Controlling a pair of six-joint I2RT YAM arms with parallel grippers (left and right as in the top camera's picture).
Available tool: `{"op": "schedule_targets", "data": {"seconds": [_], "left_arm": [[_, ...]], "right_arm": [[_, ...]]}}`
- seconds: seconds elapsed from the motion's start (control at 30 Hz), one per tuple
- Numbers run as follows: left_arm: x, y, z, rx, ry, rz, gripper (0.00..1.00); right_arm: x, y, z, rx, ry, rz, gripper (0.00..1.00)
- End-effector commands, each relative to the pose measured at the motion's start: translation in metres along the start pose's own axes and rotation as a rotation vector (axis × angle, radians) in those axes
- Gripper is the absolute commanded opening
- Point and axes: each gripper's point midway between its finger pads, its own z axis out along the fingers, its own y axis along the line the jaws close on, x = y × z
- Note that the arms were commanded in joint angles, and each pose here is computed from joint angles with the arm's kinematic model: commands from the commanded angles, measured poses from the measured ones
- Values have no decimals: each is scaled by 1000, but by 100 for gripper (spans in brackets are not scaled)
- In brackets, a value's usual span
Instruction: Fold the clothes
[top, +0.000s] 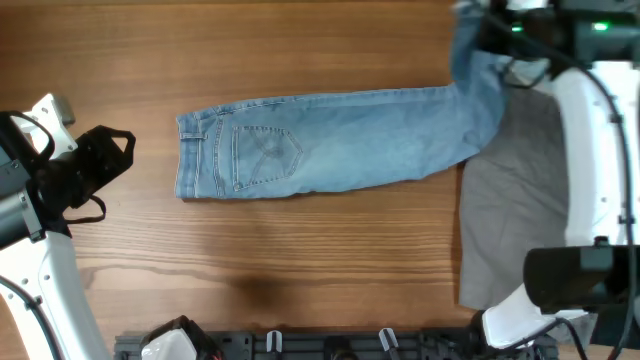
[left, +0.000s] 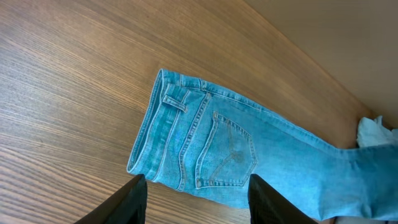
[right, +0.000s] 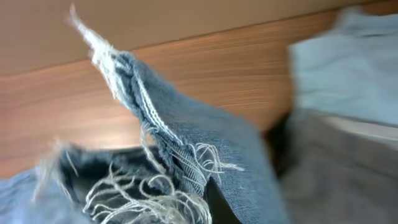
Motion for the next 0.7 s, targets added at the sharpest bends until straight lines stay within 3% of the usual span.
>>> {"op": "schedule_targets", "data": {"seconds": [0.0,0.27,0.37,0.67], "left_arm": [[-5,-2,-4,0,-16,15,52],[-5,-2,-4,1,-18,17,53],[-4,-2,-4,0,-15,15,53],[-4,-2,-4,0,-15,15,53]], "right_arm": [[7,95,-16,-167,-16,7,4],[76,218,45,-283,150,18,5],[98,260,71,-396,204,-26,11],[131,311,93,-483,225,-102,13]]}}
